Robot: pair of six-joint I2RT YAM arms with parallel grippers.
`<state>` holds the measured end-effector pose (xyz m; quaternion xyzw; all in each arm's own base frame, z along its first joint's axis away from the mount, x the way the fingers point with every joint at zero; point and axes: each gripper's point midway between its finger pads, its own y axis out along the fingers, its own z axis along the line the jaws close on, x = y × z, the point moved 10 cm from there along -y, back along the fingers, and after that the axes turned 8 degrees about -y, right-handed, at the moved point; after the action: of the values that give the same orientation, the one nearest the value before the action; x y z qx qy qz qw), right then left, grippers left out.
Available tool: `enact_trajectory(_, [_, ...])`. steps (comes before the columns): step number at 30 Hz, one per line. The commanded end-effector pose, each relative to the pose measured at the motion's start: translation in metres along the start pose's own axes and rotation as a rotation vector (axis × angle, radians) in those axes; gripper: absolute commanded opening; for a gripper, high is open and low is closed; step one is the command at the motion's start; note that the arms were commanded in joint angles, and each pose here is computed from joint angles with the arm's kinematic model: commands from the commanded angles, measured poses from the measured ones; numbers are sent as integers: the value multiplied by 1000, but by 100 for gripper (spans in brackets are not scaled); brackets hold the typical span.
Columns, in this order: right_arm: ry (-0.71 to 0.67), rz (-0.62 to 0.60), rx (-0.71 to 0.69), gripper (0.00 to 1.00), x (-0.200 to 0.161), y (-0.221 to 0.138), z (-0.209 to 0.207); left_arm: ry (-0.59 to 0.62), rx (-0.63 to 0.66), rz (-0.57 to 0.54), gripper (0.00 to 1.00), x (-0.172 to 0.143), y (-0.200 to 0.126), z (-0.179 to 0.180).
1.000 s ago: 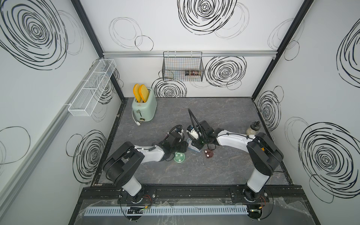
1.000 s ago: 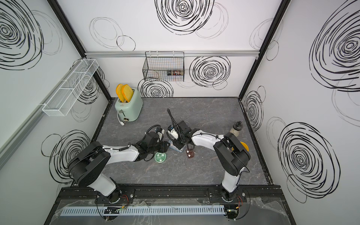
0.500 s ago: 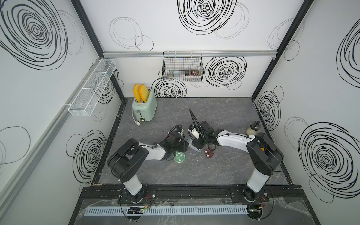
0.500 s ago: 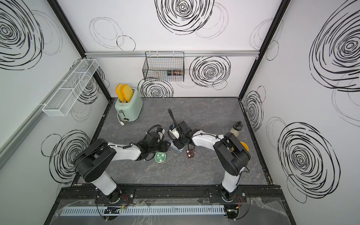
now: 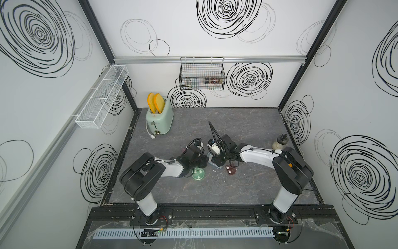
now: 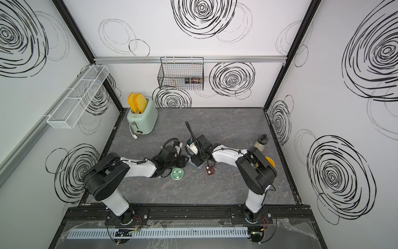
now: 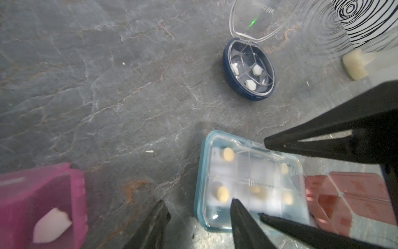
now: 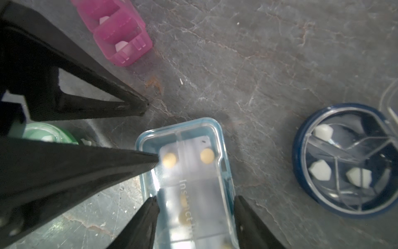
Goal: Close pillboxes
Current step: Close the pillbox at the center of the board.
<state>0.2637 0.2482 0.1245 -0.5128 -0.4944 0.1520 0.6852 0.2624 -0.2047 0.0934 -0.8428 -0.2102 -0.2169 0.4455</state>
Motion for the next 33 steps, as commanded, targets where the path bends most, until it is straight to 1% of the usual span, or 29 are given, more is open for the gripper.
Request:
enact_trajectory(1, [22, 169, 35, 58, -35, 17, 8, -14, 57, 38, 51, -12, 4, 12])
enact_trajectory(10, [36, 234, 58, 57, -40, 23, 8, 1, 81, 46, 49, -15, 6, 14])
enact_trajectory(14, [58, 275, 40, 58, -43, 22, 7, 10, 95, 48, 49, -16, 6, 13])
enact_trajectory(20, [102, 299, 23, 59, -43, 17, 4, 10, 98, 50, 49, -17, 6, 14])
enact_trajectory(23, [124, 310, 15, 60, -42, 14, 2, 11, 101, 53, 49, -18, 7, 15])
enact_trajectory(25, [136, 313, 12, 68, -41, 13, 0, 11, 103, 54, 49, -19, 7, 16])
enact_trajectory(28, [149, 317, 7, 70, -40, 10, -1, 13, 102, 57, 49, -19, 8, 15])
enact_trajectory(33, [152, 320, -3, 70, -37, 9, -3, 19, 103, 57, 49, -18, 9, 15])
